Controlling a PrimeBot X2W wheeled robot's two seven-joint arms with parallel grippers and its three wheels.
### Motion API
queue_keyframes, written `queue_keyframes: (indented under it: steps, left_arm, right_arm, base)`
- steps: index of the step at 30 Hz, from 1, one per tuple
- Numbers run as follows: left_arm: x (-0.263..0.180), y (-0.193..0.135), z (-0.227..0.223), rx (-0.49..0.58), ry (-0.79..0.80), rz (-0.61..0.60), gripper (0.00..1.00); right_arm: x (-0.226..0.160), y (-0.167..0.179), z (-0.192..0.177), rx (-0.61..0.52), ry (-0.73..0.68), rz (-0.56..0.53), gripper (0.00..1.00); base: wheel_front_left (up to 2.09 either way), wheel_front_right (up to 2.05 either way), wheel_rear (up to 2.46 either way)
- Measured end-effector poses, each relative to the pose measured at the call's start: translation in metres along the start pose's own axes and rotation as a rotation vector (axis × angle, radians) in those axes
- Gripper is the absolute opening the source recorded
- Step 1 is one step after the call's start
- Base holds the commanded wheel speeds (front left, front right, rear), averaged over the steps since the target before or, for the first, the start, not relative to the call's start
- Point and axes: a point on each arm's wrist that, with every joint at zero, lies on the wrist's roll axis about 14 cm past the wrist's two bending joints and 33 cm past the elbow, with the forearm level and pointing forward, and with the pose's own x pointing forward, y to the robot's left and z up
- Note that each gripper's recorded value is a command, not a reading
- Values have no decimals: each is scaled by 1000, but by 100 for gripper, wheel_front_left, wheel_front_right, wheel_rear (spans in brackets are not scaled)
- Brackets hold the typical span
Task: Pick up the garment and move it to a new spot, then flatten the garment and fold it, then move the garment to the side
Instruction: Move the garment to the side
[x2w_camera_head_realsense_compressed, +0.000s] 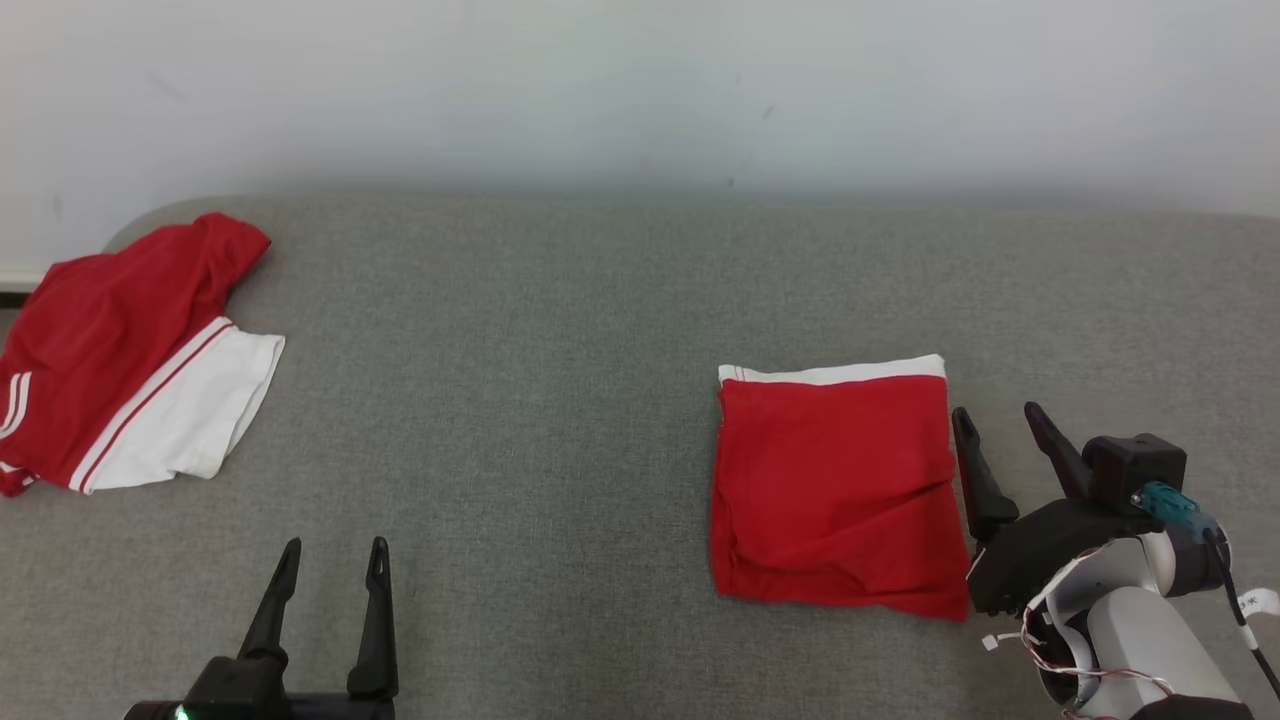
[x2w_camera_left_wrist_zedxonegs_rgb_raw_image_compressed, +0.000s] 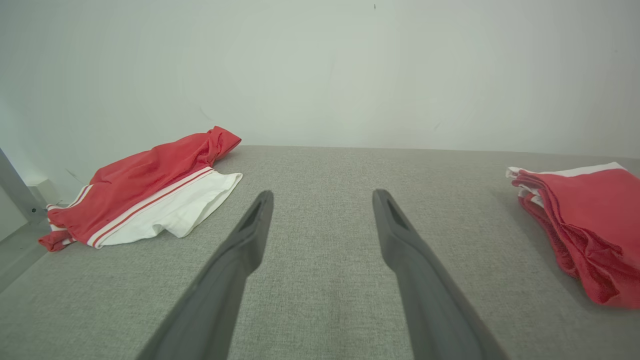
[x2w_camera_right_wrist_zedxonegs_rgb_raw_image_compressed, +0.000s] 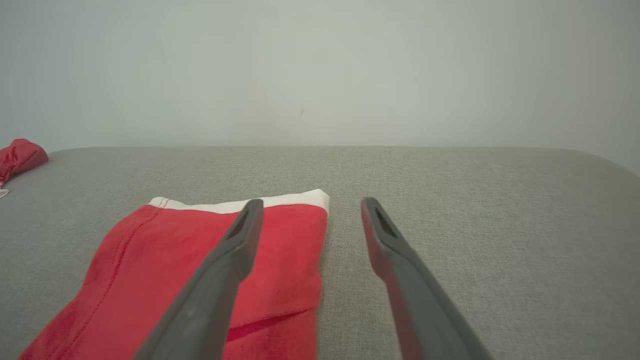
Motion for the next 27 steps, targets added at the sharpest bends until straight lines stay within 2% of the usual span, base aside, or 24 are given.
queue_keyframes:
  steps: [12, 18, 20, 21, 23, 24, 27]
  left_arm:
    - [11, 11, -13, 0, 36, 31, 100]
    - [14, 10, -14, -1, 41, 26, 100]
    - [15, 10, -14, -1, 41, 26, 100]
    - [15, 10, -14, -2, 40, 26, 100]
    - [16, 11, -14, -4, 38, 27, 100]
    - [16, 11, -14, -4, 37, 28, 100]
    - [17, 11, -14, -6, 37, 27, 100]
  right_arm:
    - [20, 12, -75, 37, 283, 31, 100]
    - [18, 13, -101, 46, 407, 29, 100]
    - [21, 15, -99, 43, 401, 36, 100]
    - [21, 17, -99, 50, 395, 38, 80]
    - [22, 18, -99, 49, 390, 42, 18]
    - [23, 18, -97, 49, 380, 43, 0]
    - [25, 16, -92, 38, 364, 45, 0]
  base:
    - [0, 0, 0]
    - [0, 0, 0]
    - [0, 0, 0]
    - [0, 0, 0]
    - [0, 0, 0]
    - [0, 0, 0]
    - [0, 0, 0]
